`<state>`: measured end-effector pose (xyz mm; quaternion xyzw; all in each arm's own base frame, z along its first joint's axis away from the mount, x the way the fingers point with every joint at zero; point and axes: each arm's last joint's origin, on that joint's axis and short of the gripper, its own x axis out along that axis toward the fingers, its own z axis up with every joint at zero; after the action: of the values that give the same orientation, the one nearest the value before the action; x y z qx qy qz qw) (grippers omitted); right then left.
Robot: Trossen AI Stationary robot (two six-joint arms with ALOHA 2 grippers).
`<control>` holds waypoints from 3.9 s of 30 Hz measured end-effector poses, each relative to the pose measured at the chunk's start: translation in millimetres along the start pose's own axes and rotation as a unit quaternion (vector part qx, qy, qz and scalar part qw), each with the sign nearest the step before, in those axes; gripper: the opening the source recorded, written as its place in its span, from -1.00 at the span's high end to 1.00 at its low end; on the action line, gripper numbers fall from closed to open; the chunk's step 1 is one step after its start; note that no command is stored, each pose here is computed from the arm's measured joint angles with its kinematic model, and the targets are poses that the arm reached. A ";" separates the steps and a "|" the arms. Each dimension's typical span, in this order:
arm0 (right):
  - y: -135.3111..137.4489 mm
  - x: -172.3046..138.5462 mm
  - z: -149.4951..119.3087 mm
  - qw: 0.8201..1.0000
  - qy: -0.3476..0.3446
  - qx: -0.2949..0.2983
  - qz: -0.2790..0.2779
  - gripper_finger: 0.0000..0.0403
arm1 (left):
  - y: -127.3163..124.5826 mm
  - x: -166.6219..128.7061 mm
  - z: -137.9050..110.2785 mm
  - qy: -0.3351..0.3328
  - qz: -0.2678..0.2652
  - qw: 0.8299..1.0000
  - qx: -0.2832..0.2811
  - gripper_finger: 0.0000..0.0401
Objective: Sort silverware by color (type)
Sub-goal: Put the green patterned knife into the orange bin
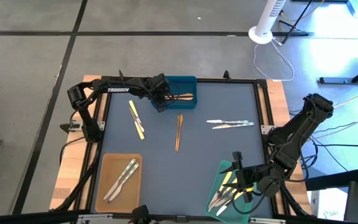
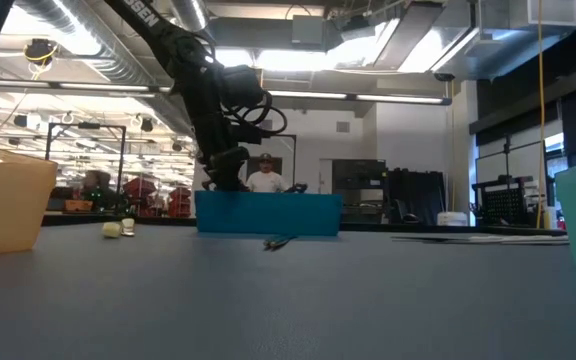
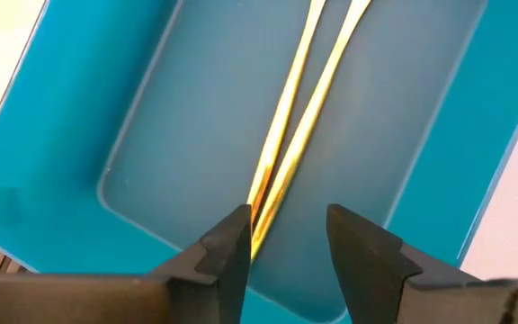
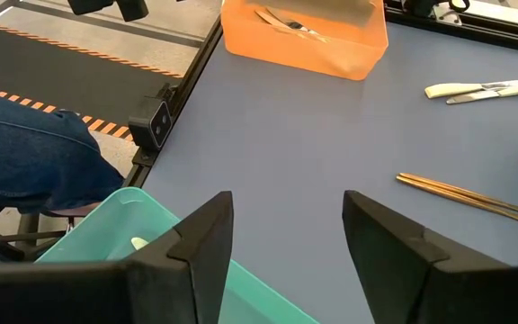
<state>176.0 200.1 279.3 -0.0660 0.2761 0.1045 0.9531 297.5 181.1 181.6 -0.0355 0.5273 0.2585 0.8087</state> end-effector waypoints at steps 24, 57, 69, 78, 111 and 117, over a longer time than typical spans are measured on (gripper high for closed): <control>-1.0 0.0 0.4 1.000 -0.007 0.001 -0.018 0.01 | -0.9 -3.0 2.0 -0.011 0.000 1.000 0.000 0.30; -2.1 -1.3 1.3 1.000 -0.010 0.004 -0.019 0.01 | -74.7 -139.0 90.5 -0.127 -0.063 0.984 0.108 0.30; -46.5 -2.4 15.3 0.998 -0.008 0.056 -0.040 0.01 | -83.5 -236.6 47.2 -0.163 -0.106 0.977 0.093 0.30; -87.3 -20.2 12.5 0.995 0.032 0.068 -0.072 0.01 | -88.9 -292.2 -6.4 -0.211 -0.108 0.970 0.055 0.30; -196.4 -25.8 -59.1 0.916 0.346 0.105 -0.172 0.01 | -142.4 -200.0 -95.4 -0.192 -0.125 0.973 -0.006 0.30; -204.1 -14.0 -92.3 0.903 0.374 0.115 -0.176 0.01 | -142.6 -200.2 -95.1 -0.193 -0.126 0.973 -0.006 0.30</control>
<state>165.3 -17.0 223.3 -0.0373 0.6063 -0.1294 0.7838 221.0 -49.6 283.3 -0.0560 0.3508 0.1598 0.9210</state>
